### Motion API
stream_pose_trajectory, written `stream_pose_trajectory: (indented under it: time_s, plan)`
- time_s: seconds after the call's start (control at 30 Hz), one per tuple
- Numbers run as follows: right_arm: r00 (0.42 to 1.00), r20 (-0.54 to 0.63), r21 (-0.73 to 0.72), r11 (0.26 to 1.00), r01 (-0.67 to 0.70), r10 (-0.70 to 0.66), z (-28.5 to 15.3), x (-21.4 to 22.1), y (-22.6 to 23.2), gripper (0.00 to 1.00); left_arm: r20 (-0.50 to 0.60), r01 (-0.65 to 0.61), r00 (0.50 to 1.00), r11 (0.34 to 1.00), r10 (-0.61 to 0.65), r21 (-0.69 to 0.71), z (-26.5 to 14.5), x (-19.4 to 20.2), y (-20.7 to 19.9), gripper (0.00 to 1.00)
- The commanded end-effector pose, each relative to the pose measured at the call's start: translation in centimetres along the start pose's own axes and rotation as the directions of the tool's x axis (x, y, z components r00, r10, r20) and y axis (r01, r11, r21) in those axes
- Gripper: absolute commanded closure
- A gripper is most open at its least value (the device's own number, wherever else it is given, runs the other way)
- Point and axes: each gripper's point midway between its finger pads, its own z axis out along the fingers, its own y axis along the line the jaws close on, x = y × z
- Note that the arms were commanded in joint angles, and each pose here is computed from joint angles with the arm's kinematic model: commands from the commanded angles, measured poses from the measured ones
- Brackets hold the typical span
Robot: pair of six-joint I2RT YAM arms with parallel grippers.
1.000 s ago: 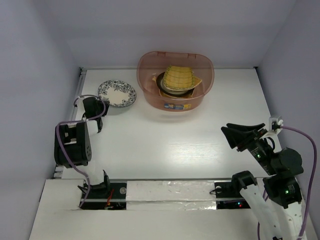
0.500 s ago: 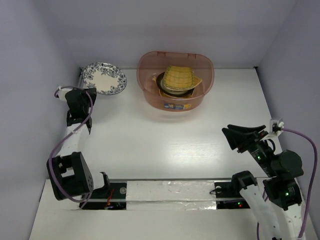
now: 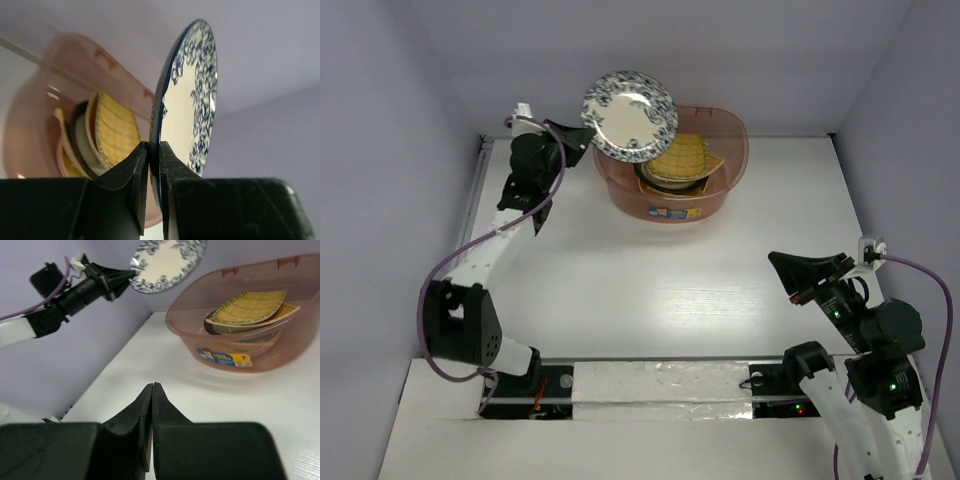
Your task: Place the plates into the plastic bin on the countertop
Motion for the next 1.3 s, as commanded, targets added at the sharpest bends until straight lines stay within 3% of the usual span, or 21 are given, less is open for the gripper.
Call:
stream_pose_trajectory:
  time_s: [0.0,0.13,0.4,0.73,0.8,0.83,0.93,1.17,1.27]
  plan:
    - [1.0,0.019,0.003,1.0,0.002,-0.002,0.2,-0.5,0.0,0.98,0.055,-0.005,0.998,0.974,-0.007,0.226,1.3,-1.5,-8.0,1.0]
    - [1.0,0.014,0.01,1.0,-0.003,0.003,0.3,-0.5,-0.1,1.0,-0.042,0.02,0.999,0.976,-0.011,0.218,5.0,2.9,-7.6,1.0]
    - [1.0,-0.003,0.03,0.999,-0.015,0.015,0.4,0.2,-0.7,0.99,-0.145,0.06,0.989,0.976,-0.029,0.209,9.8,7.7,-7.1,1.0]
    - [0.999,-0.03,0.024,0.999,-0.03,0.031,1.5,1.0,-1.1,0.95,-0.264,0.047,0.964,0.994,-0.019,0.1,13.1,13.4,-1.5,1.0]
    - [0.999,-0.033,0.024,0.999,-0.032,0.033,1.6,1.1,-1.2,0.94,-0.282,0.044,0.959,0.995,-0.018,0.088,13.0,14.1,-0.5,0.92]
    - [0.999,-0.033,0.026,0.999,-0.032,0.033,1.6,1.1,-1.2,0.92,-0.291,0.041,0.957,0.996,-0.016,0.082,13.0,14.5,-0.1,0.76]
    - [0.999,-0.027,0.024,0.999,-0.031,0.031,1.6,0.9,-1.1,0.89,-0.32,0.003,0.947,0.999,0.014,0.054,12.8,15.3,1.2,0.56]
    - [0.999,-0.018,0.013,0.999,-0.038,0.038,1.7,0.7,-0.9,0.87,-0.311,-0.076,0.947,0.997,0.083,0.032,11.9,14.7,1.7,0.36]
    - [0.999,-0.011,0.021,0.999,-0.039,0.039,1.5,0.5,-0.9,0.84,-0.238,-0.171,0.957,0.985,0.168,0.006,11.6,12.1,0.8,0.3]
